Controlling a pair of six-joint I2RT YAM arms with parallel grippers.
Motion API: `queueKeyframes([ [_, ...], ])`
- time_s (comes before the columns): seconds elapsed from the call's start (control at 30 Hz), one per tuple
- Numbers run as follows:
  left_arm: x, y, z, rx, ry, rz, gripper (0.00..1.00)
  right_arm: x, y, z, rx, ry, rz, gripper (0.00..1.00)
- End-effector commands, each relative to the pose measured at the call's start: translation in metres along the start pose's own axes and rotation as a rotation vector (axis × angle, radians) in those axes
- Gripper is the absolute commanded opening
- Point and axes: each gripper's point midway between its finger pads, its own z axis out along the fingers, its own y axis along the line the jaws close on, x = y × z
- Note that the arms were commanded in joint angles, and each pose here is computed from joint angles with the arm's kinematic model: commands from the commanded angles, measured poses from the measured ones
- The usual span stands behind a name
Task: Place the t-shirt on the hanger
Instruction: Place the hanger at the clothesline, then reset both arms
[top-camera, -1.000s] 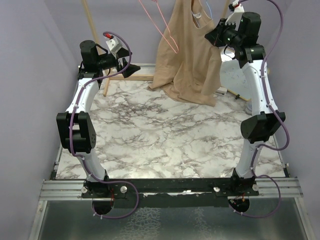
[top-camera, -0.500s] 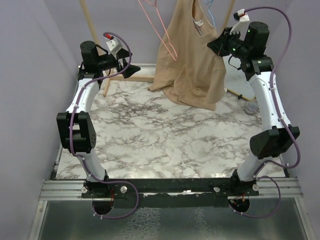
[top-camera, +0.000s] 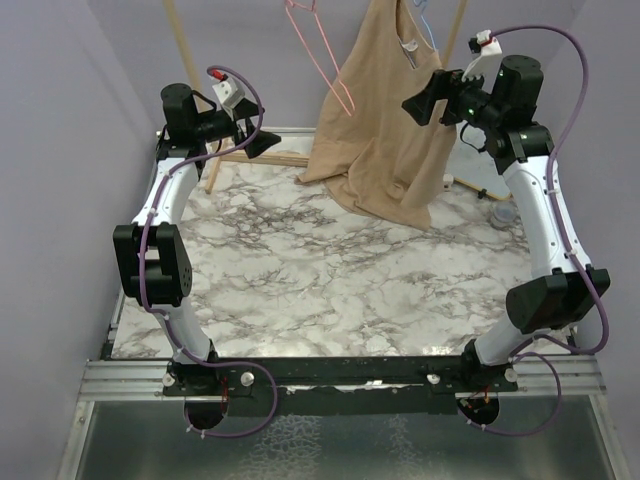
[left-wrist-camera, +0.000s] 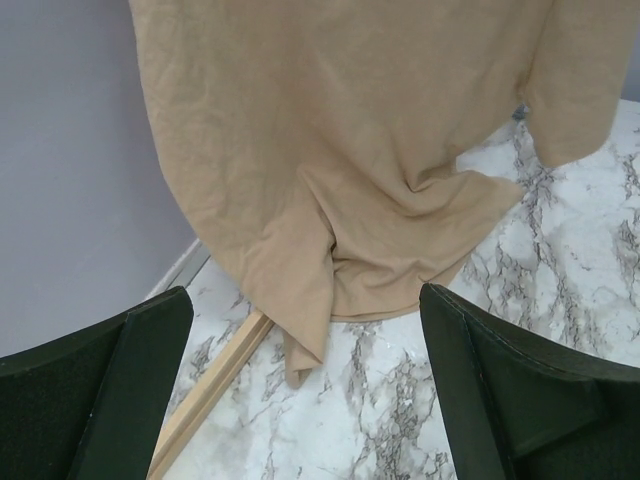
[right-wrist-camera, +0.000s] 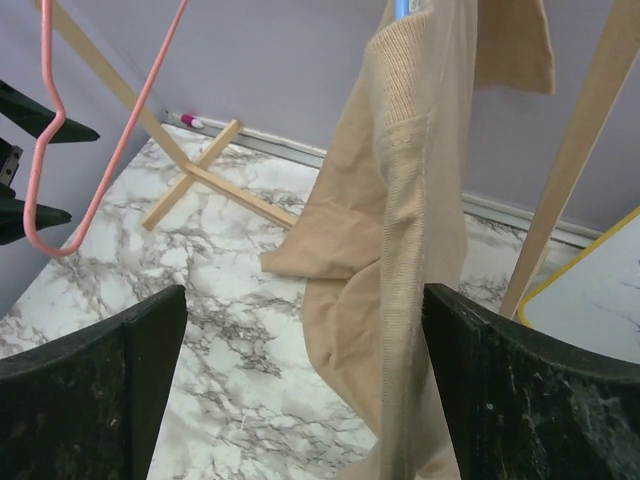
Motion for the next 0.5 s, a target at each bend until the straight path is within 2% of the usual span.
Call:
queueKeyframes([
  [0.0, -0.009, -0.011, -0.004, 0.009, -0.004, 0.02, 0.99, -0.031, 0.011, -0.017, -0.005, -0.096, -0.052, 0.99],
  [0.27, -0.005, 0.0, -0.014, -0.122, 0.054, 0.022, 0.99, -0.073, 0.029, -0.071, 0.062, -0.225, -0.115, 0.99],
  [0.47, -0.004, -0.013, -0.023, -0.239, 0.099, -0.033, 0.99, -0.052, 0.029, -0.129, 0.191, -0.279, -0.123, 0.99],
])
